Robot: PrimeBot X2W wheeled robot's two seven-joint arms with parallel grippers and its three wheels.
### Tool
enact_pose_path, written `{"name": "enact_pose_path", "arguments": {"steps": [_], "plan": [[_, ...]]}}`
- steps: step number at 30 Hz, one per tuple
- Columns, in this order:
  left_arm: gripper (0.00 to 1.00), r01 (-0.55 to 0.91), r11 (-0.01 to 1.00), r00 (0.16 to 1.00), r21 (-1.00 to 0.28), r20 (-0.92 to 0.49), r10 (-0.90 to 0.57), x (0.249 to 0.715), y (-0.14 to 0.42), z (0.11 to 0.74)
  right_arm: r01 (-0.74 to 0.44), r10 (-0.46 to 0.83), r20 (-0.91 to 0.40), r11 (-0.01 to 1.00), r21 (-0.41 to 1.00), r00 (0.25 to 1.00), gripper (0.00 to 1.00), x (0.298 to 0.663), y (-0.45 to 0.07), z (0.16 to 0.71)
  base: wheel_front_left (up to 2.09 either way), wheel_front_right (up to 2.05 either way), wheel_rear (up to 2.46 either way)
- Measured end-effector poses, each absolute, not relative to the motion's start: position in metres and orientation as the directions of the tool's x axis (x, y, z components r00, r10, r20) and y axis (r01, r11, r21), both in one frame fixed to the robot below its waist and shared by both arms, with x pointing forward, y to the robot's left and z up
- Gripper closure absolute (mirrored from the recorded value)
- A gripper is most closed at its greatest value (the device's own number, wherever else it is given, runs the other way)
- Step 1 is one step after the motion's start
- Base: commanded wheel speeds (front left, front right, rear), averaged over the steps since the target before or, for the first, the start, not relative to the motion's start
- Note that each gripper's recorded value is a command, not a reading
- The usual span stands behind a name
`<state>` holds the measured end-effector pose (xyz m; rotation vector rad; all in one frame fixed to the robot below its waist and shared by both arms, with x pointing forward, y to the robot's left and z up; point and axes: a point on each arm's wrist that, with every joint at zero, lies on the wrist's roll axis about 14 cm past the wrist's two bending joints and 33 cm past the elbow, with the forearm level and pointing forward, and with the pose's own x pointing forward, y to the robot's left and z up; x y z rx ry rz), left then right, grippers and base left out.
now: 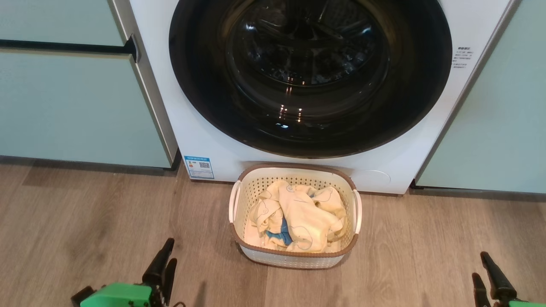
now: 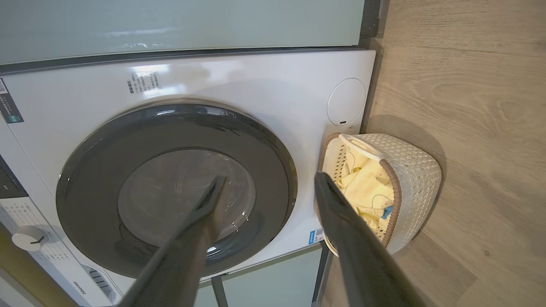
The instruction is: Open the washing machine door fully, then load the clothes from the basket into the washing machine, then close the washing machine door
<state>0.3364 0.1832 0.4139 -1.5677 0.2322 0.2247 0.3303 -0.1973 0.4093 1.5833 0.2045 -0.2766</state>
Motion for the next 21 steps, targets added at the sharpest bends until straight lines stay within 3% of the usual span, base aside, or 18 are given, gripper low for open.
{"name": "enact_pose_path", "arguments": {"steps": [12,21], "plan": [[0.0,-0.238,0.109,0.971,-0.965,-0.238,0.007,0.348,0.184,0.43,0.259,-0.046,-0.256,0.075,0.963,0.966,0.0,0.341,-0.195,0.424,0.0,0.0,0.0],[0.0,-0.198,0.238,0.979,-0.951,-0.203,0.002,0.356,0.18,0.441,0.227,-0.044,-0.223,0.213,0.95,0.974,0.0,0.347,-0.193,0.435,0.0,0.0,0.0]]}}
